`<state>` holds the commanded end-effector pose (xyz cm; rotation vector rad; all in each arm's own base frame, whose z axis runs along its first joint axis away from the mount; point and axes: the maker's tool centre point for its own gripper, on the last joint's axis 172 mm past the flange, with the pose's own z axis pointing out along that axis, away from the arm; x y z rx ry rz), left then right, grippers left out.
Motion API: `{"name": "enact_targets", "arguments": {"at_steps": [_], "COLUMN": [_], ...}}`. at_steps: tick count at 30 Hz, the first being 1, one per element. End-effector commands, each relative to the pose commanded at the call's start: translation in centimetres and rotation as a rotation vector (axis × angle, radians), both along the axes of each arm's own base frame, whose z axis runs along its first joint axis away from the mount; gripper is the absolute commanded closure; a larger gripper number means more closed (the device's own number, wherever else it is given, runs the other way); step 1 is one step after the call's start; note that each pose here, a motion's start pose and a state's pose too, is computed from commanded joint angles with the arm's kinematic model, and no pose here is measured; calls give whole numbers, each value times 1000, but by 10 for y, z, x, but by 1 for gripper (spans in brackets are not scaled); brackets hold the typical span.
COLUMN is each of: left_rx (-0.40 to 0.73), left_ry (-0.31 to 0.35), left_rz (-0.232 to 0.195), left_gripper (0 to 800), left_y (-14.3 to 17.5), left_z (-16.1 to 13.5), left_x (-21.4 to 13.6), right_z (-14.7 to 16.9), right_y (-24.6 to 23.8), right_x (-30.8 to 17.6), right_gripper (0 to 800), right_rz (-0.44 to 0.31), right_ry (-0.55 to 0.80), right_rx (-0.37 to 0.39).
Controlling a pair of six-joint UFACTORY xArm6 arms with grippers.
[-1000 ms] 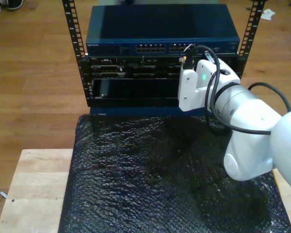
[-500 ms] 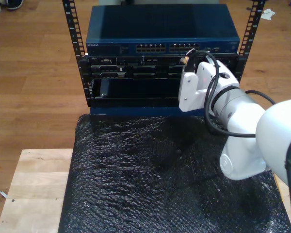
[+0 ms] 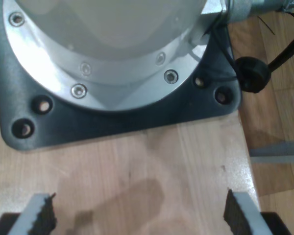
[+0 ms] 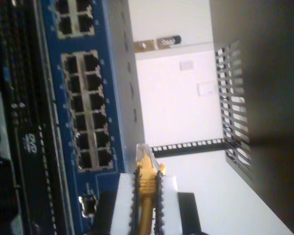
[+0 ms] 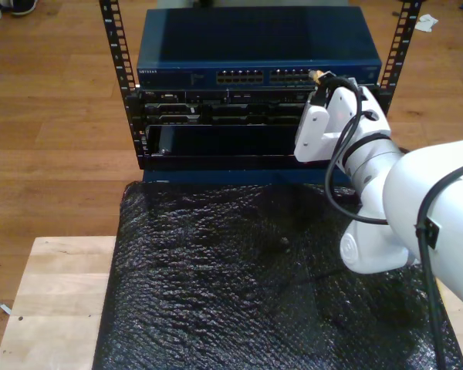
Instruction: Grab the cable and plug it in
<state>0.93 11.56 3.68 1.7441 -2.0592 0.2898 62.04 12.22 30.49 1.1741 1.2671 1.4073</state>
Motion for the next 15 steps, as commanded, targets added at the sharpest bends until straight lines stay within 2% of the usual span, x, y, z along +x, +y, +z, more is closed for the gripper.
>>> {"name": "enact_targets", "arguments": {"at_steps": [7, 11, 15], "left_rx": [-1, -1, -1], "left_ry": [0, 0, 0], "left_rz": [0, 0, 0], "left_gripper": [0, 0, 0], "left_y": [0, 0, 0], "left_z": [0, 0, 0], "left_x": [0, 0, 0], "right_z": [6, 3, -1], "right_y": [-6, -2, -6], "right_x": [-6, -3, 1], "right_gripper": [800, 800, 800], "right_rz": [-38, -70, -112], "right_ry": [-59, -90, -94], "right_rx": [-13, 4, -19]}}
